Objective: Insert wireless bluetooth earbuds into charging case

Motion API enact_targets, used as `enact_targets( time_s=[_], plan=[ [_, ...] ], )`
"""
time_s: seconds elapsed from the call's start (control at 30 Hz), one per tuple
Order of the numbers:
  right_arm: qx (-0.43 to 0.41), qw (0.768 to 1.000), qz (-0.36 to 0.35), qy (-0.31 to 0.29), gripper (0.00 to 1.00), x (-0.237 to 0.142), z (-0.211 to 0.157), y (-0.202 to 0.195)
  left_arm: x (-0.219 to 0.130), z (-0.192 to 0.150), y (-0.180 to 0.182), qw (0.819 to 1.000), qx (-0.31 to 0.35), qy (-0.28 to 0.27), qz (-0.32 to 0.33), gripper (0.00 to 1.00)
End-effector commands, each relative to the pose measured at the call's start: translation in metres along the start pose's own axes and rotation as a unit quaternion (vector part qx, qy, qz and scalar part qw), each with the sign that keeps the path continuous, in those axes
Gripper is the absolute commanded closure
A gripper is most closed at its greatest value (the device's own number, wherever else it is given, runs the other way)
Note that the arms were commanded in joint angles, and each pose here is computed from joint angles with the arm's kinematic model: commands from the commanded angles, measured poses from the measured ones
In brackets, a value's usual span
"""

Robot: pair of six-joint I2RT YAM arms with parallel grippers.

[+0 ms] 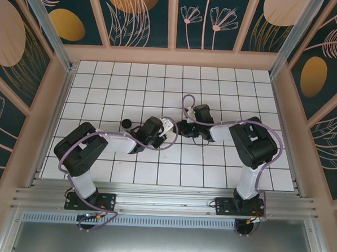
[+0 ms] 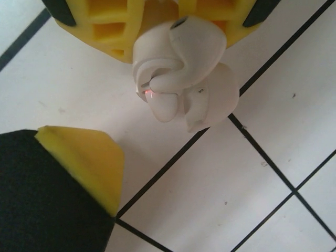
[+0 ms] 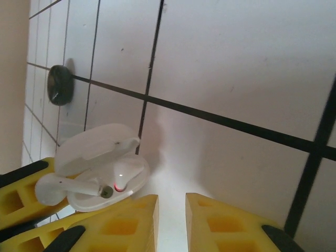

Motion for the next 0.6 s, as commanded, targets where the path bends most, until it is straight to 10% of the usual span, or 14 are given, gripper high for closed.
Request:
enact_targets(
  time_s=[0.0, 0.23, 0.57],
  plan=[
    [0.006, 1.0, -0.029, -0.006, 0.8, 0.002, 0.003, -0.007, 0.003, 0.005, 0.007, 0.998, -0.001, 0.001, 0.059, 1.0],
    [0.011, 0.999, -0.048, -0.021, 0.81, -0.006, 0.002, -0.011, 0.0, 0.011, -0.018, 0.989, 0.096, 0.018, 0.11, 1.0],
    [0.019, 0.998, -0.059, -0.027, 0.81, -0.013, 0.0, -0.015, -0.006, 0.01, -0.014, 0.99, 0.069, 0.022, 0.125, 1.0]
  ],
)
Point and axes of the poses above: each hand's point on the last joint's axis, 136 mm out from that joint toward the fingers, its own x axis out along the fingers, its own y axis along the line the jaws close on, z = x × y, the point moved 7 cm from there along -x, back along the fingers, and after that the axes turned 3 degrees about -x, right-handed, at the moved point
